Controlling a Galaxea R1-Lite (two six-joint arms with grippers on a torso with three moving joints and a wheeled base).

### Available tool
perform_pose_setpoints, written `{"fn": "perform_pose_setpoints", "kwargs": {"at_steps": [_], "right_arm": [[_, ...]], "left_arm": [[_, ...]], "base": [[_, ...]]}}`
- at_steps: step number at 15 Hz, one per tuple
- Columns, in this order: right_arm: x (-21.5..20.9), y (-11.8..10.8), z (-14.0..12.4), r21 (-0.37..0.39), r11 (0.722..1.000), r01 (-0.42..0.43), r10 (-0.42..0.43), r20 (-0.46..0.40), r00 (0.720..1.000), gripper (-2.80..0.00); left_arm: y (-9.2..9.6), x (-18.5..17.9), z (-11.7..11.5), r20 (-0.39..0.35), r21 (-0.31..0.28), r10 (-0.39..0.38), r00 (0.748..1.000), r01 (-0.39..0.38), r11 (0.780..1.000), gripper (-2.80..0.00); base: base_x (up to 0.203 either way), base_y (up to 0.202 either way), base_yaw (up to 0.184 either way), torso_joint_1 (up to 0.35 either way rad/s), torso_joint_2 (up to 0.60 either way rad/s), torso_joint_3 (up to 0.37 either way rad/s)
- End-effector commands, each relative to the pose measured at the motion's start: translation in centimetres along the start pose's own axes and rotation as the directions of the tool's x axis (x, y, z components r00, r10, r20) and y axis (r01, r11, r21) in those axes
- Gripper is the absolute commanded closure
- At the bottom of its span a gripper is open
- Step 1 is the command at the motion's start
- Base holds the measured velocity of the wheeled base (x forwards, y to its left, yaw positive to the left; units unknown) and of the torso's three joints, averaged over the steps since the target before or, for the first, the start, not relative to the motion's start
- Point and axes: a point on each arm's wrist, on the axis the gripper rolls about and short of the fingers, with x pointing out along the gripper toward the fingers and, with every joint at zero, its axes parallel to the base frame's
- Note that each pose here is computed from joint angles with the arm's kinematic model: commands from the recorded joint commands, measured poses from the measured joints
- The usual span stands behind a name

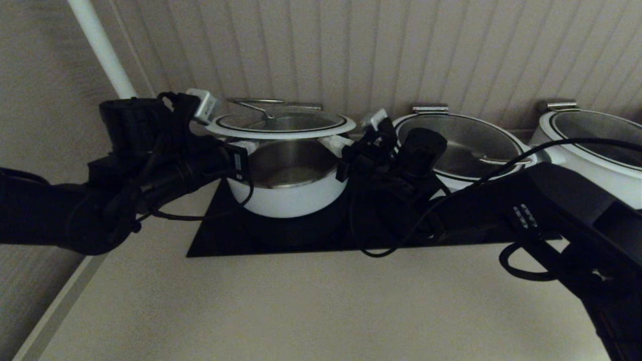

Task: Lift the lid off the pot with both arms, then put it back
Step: Open the pot lid completely

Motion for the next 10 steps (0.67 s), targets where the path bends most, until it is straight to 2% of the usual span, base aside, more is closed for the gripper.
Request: {"fn": "perform_pose_setpoints", "kwargs": {"at_steps": [1,10], "right_arm": [[-0.01,0.03,0.07,-0.004,1.000,-0.002,0.002,0.006,1.000,0.00],[-0.36,0.21,-0.13,0.002,1.000,-0.004,0.004,-0.006,1.000,0.00]], "left_arm": [[0.08,0.41,0.06,0.007,0.001,0.004,1.000,-0.004,1.000,0.00],[0.25,1.20,0.55,0.027,0.003,0.020,0.999,-0.020,1.000,0.00]], "base": [[0.000,0.000,0.000,0.000,0.00,0.000],[0.000,0.000,0.000,0.000,0.00,0.000]]}}
